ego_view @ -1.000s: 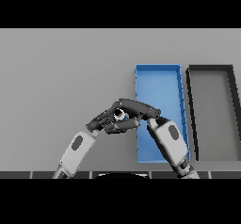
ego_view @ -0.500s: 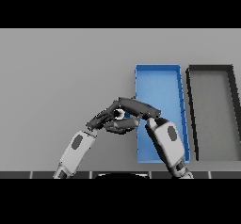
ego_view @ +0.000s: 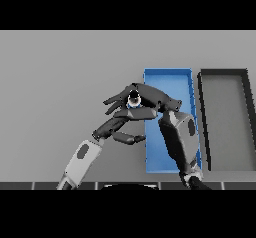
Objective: Pick up the blue pipe and place it into the blue bin.
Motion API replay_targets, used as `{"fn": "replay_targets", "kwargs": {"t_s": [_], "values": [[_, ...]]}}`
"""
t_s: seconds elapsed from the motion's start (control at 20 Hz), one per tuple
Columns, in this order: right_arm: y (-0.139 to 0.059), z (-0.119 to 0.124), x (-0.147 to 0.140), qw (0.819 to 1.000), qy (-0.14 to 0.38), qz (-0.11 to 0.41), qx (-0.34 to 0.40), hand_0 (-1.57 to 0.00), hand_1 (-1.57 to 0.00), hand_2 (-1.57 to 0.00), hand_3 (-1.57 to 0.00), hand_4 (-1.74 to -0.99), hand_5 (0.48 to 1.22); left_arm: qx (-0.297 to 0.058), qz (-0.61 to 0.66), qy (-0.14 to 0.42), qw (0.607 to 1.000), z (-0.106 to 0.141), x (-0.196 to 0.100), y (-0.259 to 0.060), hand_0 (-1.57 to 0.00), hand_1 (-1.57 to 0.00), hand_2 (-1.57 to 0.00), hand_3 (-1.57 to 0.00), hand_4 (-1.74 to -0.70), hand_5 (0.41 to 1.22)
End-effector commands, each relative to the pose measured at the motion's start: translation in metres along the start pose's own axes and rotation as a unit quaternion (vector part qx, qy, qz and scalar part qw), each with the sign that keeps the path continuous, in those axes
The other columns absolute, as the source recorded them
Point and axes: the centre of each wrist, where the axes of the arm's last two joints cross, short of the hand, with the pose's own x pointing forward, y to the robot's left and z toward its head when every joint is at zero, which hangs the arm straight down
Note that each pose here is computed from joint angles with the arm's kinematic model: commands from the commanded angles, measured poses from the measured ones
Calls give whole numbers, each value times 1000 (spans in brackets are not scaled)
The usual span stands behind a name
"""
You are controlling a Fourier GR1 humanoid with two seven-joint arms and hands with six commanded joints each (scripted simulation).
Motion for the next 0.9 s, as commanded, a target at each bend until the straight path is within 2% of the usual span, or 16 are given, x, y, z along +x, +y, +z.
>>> {"fn": "replay_targets", "kwargs": {"t_s": [0.0, 0.1, 0.15, 0.35, 0.55, 0.75, 0.85], "values": [[-7, -6, 13, 1000, -6, -11, -6, -1571, -1571, -1571, -1571, -1496, 1221, 3, -1, -1, 1000, 2, 2, 3, -3, -3, -3, -2, -961, 475], [-20, -15, 36, 999, -38, -14, -21, -1571, -1571, -1571, -1571, -1497, 1221, -5, -1, -9, 1000, 1, 6, -2, -2, -2, -2, -1, -954, 474], [-34, -13, 49, 998, -50, -11, -48, -1571, -1571, -1571, -1571, -1497, 1221, -2, -3, -6, 1000, 2, 6, -1, -1, -1, -1, -1, -951, 473], [-68, -4, 63, 991, -51, 23, -124, -1571, -1571, -1571, -1571, -1498, 1221, 2, -7, -21, 1000, 12, 6, -1, 0, 0, 0, 0, -948, 466], [-102, 18, 50, 976, -5, 40, -214, -1571, -1571, -1571, -1571, -1499, 1221, 9, -7, -3, 1000, 15, 7, 3, 1, 1, 1, 1, -951, 474], [-117, 47, 23, 959, 68, 44, -273, -1571, -1571, -1571, -1571, -1499, 1221, 13, -12, -8, 1000, 13, 8, 11, 1, 1, 1, 1, -944, 467], [-118, 58, 6, 950, 106, 34, -291, -1571, -1571, -1571, -1571, -1499, 1221, 11, -11, -10, 1000, 11, 5, 5, 1, 1, 1, 1, -941, 463]]}}
